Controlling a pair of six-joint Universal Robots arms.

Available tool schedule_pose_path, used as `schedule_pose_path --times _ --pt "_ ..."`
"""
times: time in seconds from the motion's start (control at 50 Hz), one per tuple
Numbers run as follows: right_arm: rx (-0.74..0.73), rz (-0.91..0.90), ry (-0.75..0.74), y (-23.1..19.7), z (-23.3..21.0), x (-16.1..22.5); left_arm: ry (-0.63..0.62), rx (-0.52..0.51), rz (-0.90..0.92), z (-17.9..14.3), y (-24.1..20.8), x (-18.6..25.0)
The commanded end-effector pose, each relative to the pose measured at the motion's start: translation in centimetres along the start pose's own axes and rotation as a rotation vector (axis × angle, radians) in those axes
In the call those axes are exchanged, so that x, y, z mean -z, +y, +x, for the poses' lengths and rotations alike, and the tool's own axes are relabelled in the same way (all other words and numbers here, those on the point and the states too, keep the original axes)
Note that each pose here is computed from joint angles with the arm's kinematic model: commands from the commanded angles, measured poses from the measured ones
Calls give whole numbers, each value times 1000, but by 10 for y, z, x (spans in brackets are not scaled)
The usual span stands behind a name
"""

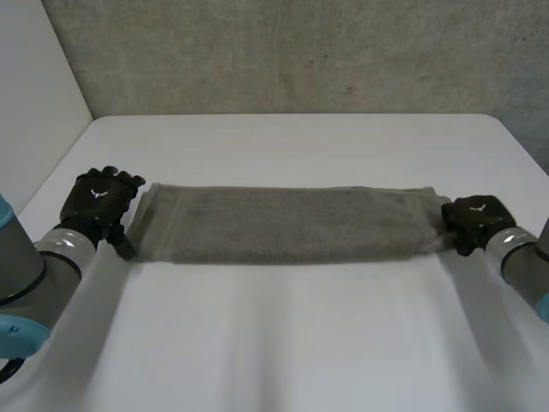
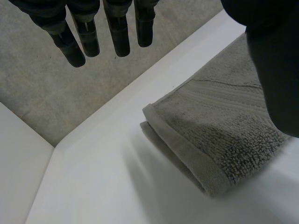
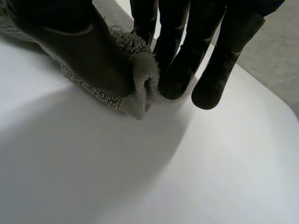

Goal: Fold the towel.

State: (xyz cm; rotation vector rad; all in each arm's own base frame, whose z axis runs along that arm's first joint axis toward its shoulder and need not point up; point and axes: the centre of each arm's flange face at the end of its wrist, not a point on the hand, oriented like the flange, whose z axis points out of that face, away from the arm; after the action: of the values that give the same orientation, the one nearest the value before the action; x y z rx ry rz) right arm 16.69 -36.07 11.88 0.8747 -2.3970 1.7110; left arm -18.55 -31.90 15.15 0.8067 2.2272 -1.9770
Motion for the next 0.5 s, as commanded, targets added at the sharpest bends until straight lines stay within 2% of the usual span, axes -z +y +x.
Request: schedule_pose_path --times 0.02,0.08,0.12,0.14,0.18,0.24,0.28,0.3,0.34,0.36,0.38,0.4,0.44,0.46,0.5 --pt "21 12 158 -7 57 -3 2 3 -3 0 1 1" --pt "49 5 211 -6 77 -5 1 3 -5 0 1 2" --pt "154 -28 314 -5 117 -5 1 2 -5 0 1 2" --pt "155 -28 315 -5 117 -5 1 2 -5 0 1 2" --pt "292 -52 386 -15 140 -4 2 3 -5 1 0 3" --pt "325 -48 405 -23 143 -6 3 4 -7 1 1 4" --pt "315 37 416 -58 129 -8 6 3 -6 2 1 4" --pt "315 37 416 -58 129 -8 6 3 -6 2 1 4" --pt "275 184 341 -104 81 -6 6 2 -3 3 0 4" --pt "275 185 341 -105 80 -6 6 2 -3 3 0 4" --pt "262 252 283 -124 50 -2 5 3 -3 2 0 4" --pt "262 253 283 -124 49 -2 5 3 -3 2 0 4" --pt "264 360 131 -152 -24 13 5 3 -3 2 0 4" --pt "265 361 130 -152 -24 13 5 3 -3 2 0 4" --pt "304 429 -41 -160 -103 33 0 1 3 1 -2 5"
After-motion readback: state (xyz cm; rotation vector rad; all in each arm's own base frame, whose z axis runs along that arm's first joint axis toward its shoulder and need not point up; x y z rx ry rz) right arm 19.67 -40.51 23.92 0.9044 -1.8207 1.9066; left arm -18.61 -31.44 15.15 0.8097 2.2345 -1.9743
